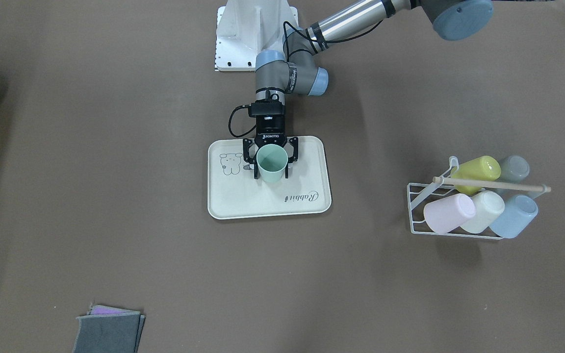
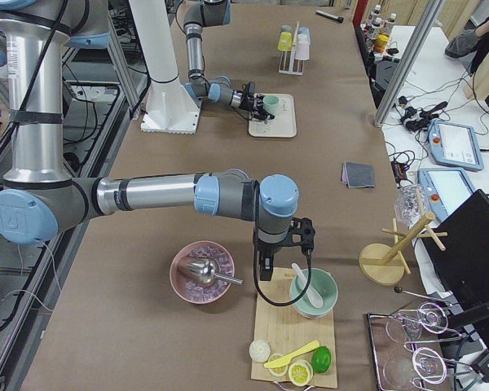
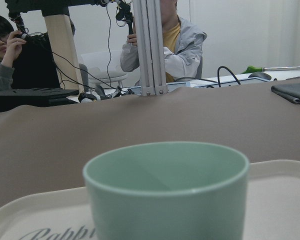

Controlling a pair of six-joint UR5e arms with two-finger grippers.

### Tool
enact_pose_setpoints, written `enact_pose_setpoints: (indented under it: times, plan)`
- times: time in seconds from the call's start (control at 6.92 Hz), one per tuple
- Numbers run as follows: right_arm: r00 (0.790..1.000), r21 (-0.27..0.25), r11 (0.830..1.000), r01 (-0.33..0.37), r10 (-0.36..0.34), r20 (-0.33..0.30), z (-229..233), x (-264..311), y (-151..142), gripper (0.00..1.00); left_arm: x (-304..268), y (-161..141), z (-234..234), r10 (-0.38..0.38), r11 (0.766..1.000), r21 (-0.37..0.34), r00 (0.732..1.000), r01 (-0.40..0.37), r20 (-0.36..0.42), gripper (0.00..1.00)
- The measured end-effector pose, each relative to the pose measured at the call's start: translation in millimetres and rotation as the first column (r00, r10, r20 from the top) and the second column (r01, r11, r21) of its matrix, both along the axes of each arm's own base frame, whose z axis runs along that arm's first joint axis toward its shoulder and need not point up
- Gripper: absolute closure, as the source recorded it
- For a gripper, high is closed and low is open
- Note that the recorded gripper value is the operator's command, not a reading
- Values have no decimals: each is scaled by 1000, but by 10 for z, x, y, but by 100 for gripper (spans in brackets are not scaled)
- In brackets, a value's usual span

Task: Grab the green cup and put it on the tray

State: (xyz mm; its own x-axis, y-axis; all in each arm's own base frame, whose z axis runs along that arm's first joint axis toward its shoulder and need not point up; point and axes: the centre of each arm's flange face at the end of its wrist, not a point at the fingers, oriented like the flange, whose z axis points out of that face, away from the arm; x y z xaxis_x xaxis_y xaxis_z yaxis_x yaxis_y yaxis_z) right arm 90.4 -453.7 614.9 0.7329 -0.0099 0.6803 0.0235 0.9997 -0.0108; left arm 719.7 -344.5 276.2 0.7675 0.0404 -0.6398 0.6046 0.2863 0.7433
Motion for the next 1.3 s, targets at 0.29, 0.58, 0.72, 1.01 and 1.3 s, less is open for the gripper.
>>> enact_pose_setpoints:
  times: [0.29,0.58,0.72,1.01,1.3]
  plan:
    - [1000,3,1000,0,0,-6,-13,8,5,0,-54,45,-39,2,1000,6,1000,-2,-17,2]
    - [1000,7,1000,-2,2,-9,-35,14,12,0,-332,90,-188,16,1000,26,999,-15,-40,2]
    - [1000,7,1000,-2,2,-10,-39,15,14,0,-520,114,-293,30,999,42,999,-28,-44,2]
    - [1000,8,1000,-2,2,-10,-42,13,14,0,-936,124,-570,101,993,66,992,-96,-73,2]
    - [1000,7,1000,-10,10,-9,-38,56,35,0,-1418,123,-912,237,969,102,966,-227,-105,2]
